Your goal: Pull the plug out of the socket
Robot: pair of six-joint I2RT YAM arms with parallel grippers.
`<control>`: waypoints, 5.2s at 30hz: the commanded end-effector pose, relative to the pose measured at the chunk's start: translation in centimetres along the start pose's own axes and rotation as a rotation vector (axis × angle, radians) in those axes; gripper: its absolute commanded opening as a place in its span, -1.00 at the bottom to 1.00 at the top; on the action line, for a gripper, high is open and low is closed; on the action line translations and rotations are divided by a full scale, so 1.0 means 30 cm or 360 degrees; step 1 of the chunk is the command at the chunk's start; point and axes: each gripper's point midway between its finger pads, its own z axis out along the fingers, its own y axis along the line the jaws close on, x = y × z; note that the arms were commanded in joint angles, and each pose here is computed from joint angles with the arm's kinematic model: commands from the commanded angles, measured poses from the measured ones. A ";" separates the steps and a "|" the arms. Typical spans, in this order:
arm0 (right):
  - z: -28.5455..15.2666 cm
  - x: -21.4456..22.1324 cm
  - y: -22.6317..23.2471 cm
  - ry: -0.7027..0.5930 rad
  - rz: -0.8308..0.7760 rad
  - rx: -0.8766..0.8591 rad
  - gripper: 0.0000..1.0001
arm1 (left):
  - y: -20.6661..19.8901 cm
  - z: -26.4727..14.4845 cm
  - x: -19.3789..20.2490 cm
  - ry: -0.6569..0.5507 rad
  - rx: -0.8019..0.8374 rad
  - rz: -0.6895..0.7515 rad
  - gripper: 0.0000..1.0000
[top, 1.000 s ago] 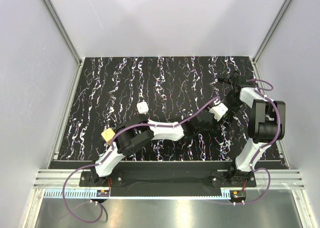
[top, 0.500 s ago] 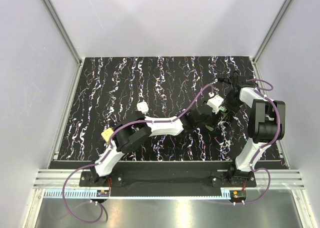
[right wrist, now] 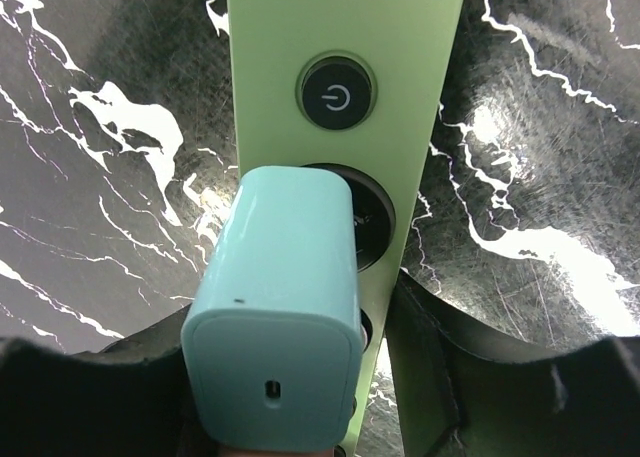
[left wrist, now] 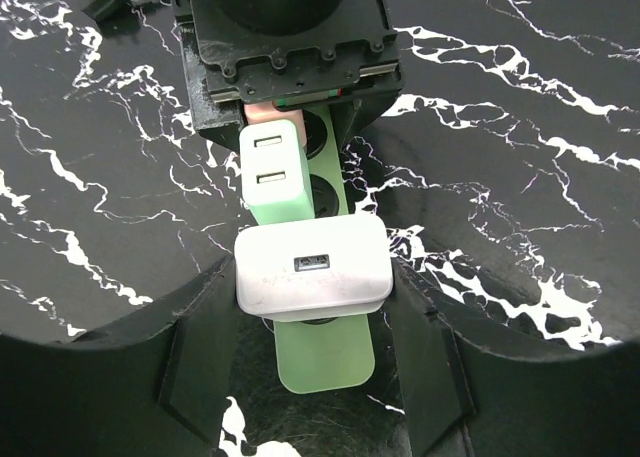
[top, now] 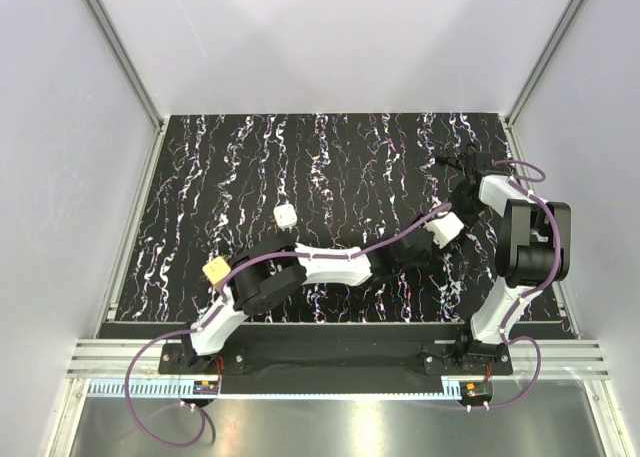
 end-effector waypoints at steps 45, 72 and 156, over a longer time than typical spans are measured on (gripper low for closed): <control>0.088 -0.020 -0.111 -0.0063 -0.0124 0.0204 -0.69 | 0.335 -0.279 -0.540 -0.0809 -0.0386 -0.0287 -1.00; -0.133 -0.060 0.020 -0.0218 -0.0172 -0.0165 1.00 | 0.878 -0.361 -0.034 -0.0245 -0.0738 -0.0779 -1.00; -0.316 -0.103 0.069 -0.0491 0.0019 -0.0408 0.99 | 0.236 -0.152 -0.193 -0.0296 0.0321 -0.0399 0.48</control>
